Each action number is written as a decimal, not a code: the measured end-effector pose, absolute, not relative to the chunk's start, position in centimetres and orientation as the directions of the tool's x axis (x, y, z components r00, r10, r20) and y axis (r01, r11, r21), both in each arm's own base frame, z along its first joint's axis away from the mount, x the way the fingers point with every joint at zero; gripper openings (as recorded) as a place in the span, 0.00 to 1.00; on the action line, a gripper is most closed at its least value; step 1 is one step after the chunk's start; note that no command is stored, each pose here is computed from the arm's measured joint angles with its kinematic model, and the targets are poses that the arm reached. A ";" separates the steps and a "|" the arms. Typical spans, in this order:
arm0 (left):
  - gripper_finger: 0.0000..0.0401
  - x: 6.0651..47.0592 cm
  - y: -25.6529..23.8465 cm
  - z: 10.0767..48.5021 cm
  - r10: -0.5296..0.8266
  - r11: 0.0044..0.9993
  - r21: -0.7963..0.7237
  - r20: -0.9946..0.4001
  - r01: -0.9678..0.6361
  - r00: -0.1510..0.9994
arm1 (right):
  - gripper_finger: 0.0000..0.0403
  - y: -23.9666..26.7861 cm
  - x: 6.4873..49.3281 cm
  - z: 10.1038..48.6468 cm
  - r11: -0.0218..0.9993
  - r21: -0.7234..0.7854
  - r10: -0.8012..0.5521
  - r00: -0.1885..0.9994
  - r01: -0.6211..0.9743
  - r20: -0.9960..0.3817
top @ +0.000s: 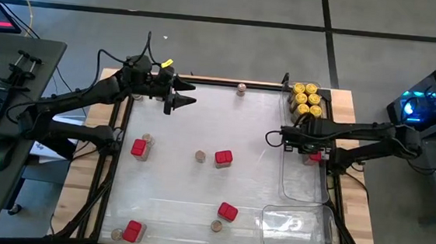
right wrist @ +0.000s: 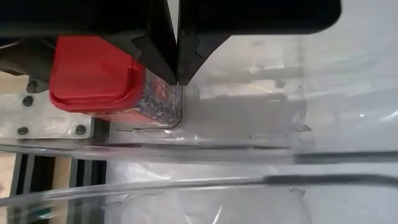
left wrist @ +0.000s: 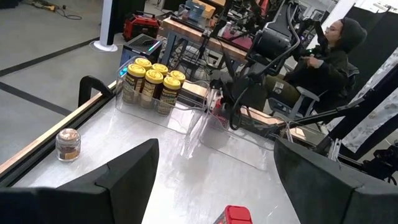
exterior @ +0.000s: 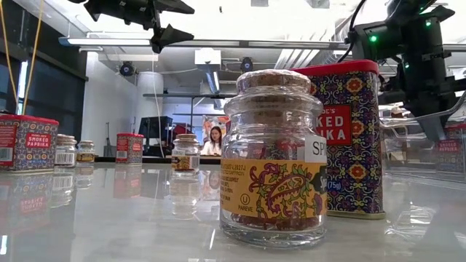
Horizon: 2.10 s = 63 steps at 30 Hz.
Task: Sort spices by type
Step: Put the red seasoning into the middle transparent bin, then put the red seasoning can into the middle transparent bin
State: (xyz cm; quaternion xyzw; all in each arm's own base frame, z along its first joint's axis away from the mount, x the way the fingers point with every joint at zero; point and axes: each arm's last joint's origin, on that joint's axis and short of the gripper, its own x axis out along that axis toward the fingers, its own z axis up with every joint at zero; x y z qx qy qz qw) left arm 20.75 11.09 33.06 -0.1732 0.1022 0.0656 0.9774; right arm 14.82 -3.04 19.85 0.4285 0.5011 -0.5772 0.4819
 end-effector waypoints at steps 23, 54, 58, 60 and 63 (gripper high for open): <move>0.75 18.7 13.4 33.1 0.396 0.701 -0.296 -0.595 -0.649 0.699 | 0.00 -4.2 20.4 32.0 0.196 0.301 -0.461 0.359 0.933 -0.812; 0.01 16.0 25.4 21.7 0.277 0.293 0.074 -0.961 -0.953 0.011 | 0.00 -8.8 25.7 31.2 0.372 0.413 -0.453 0.551 0.831 -0.701; 0.00 16.5 25.2 21.4 0.293 0.301 0.067 -0.956 -0.951 0.025 | 0.00 -8.8 25.7 31.2 0.379 0.412 -0.449 0.554 0.829 -0.701; 0.00 17.0 25.0 21.3 0.288 0.322 0.045 -0.956 -0.946 0.053 | 0.00 -8.7 25.7 31.2 0.383 0.419 -0.437 0.561 0.824 -0.703; 0.00 18.8 24.1 21.3 0.275 0.392 -0.013 -0.952 -0.920 0.131 | 0.00 -8.7 25.5 31.6 0.382 0.432 -0.438 0.572 0.817 -0.694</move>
